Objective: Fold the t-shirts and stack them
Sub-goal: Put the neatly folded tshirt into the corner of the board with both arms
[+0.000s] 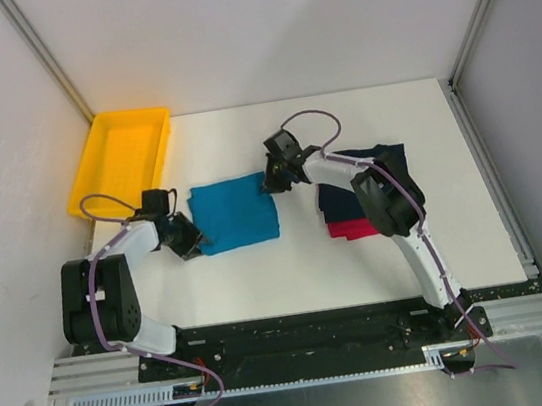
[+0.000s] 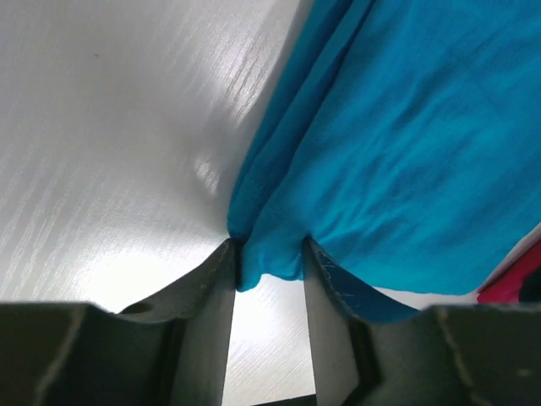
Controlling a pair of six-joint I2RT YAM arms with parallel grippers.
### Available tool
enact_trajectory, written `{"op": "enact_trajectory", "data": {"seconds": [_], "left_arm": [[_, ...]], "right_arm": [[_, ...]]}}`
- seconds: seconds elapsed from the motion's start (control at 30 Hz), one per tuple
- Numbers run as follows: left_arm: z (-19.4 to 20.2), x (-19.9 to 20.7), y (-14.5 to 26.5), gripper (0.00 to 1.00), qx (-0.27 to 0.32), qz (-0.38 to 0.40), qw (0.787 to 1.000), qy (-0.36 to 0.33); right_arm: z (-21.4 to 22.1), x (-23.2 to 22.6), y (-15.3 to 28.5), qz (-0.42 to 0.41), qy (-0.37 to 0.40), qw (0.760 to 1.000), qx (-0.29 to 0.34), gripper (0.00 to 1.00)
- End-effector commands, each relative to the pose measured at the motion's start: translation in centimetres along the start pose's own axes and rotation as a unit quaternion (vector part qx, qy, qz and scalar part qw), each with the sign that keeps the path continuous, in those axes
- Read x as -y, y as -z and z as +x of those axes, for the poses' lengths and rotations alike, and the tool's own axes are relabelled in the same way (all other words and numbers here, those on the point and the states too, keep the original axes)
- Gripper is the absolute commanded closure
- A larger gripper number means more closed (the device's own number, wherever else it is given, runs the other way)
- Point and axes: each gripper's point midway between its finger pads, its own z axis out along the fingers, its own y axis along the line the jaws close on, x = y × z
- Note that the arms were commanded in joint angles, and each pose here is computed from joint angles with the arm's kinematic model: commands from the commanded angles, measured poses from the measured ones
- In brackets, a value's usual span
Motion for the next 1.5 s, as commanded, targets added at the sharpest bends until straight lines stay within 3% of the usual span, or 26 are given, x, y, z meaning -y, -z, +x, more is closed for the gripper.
{"op": "enact_trajectory", "data": {"seconds": [0.0,0.17,0.33,0.73,1.47], "left_arm": [[-0.7,1.4,0.7,0.66,0.011,0.029,0.999,0.009],[-1.2,2.6,1.7,0.88,0.022,0.052,0.998,0.000],[-1.3,3.8,3.1,0.99,0.029,0.081,0.996,-0.011],[-1.5,6.4,4.9,1.00,0.033,0.127,0.990,-0.042],[-1.1,14.7,8.5,1.00,0.045,0.195,0.975,-0.096]], "right_arm": [[1.2,0.5,1.4,0.034,0.020,0.999,0.008,1.00],[0.8,-0.3,2.7,0.041,0.043,0.998,0.034,1.00],[0.2,-1.6,4.4,0.053,0.083,0.993,0.068,1.00],[0.2,-5.9,8.2,0.051,0.163,0.978,0.123,1.00],[-4.4,-7.6,15.3,0.065,0.203,0.958,0.193,1.00]]}}
